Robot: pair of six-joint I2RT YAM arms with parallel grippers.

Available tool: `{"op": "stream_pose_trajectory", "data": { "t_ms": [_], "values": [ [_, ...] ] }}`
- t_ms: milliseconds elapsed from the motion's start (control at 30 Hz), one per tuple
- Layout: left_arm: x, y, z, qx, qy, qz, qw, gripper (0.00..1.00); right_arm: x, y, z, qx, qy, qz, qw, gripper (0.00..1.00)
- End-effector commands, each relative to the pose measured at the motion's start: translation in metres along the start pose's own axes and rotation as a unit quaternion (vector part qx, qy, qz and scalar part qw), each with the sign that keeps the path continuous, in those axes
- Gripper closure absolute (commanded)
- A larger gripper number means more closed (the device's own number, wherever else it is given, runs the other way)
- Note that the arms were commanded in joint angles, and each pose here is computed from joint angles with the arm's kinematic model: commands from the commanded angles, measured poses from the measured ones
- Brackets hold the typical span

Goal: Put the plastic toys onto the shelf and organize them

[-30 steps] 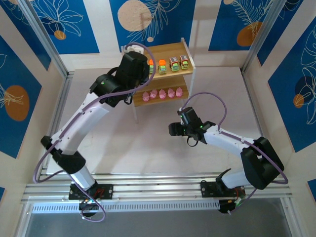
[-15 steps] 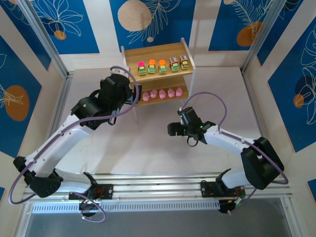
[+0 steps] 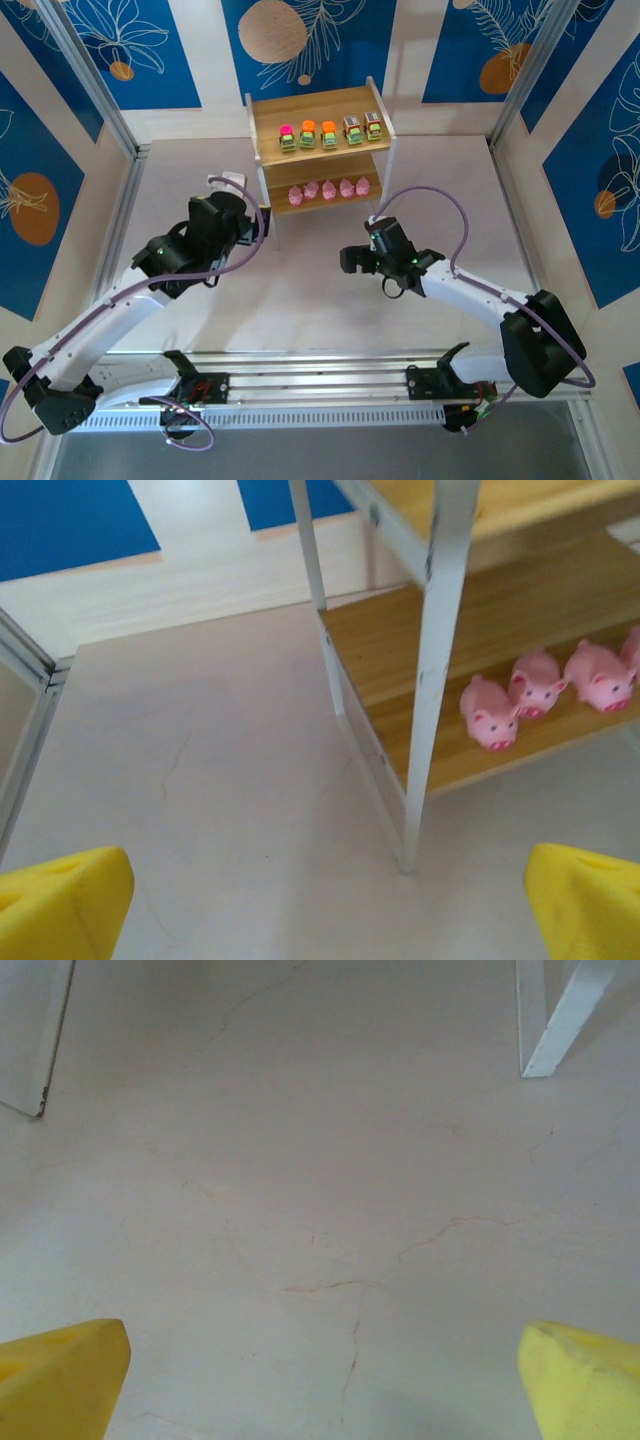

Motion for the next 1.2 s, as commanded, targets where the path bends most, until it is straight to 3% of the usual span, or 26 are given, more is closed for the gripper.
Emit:
{"op": "stream_pose_trajectory", "data": {
  "t_ms": [0, 467, 633, 800, 1167],
  "values": [
    [0.008, 0.003, 0.011, -0.004, -0.026, -0.013, 1.0, 0.0, -0.003, -0.005, -0.003, -0.02, 0.006, 0.008, 1.0, 0.01],
    [0.028, 0.059, 0.082, 0.06, -0.076, -0.031, 0.995, 0.0, -0.011, -0.015, -0.004, -0.054, 0.011, 0.03, 0.998, 0.01],
    [0.032, 0.08, 0.097, 0.055, -0.052, -0.025, 0.997, 0.0, -0.013, -0.016, -0.005, -0.059, 0.012, 0.035, 0.998, 0.01],
    [0.03, 0.095, 0.112, 0.012, -0.001, -0.009, 1.0, 0.0, -0.015, -0.017, -0.005, -0.064, 0.012, 0.04, 0.997, 0.01],
    [0.031, 0.124, 0.133, -0.021, 0.062, -0.048, 0.997, 0.0, -0.016, -0.016, -0.006, -0.064, 0.012, 0.045, 0.997, 0.01]
  ]
}}
Point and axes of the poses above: each hand's point on the last joint's axis, 136 mm out from that joint toward the fingers, its own y axis out along the fingers, its own x axis along the line the jaws close on, z = x × y, the point moved 8 cm from there along -y, back along the fingers, and after that the axes turned 6 degrees about y, right-handed, at the moved point
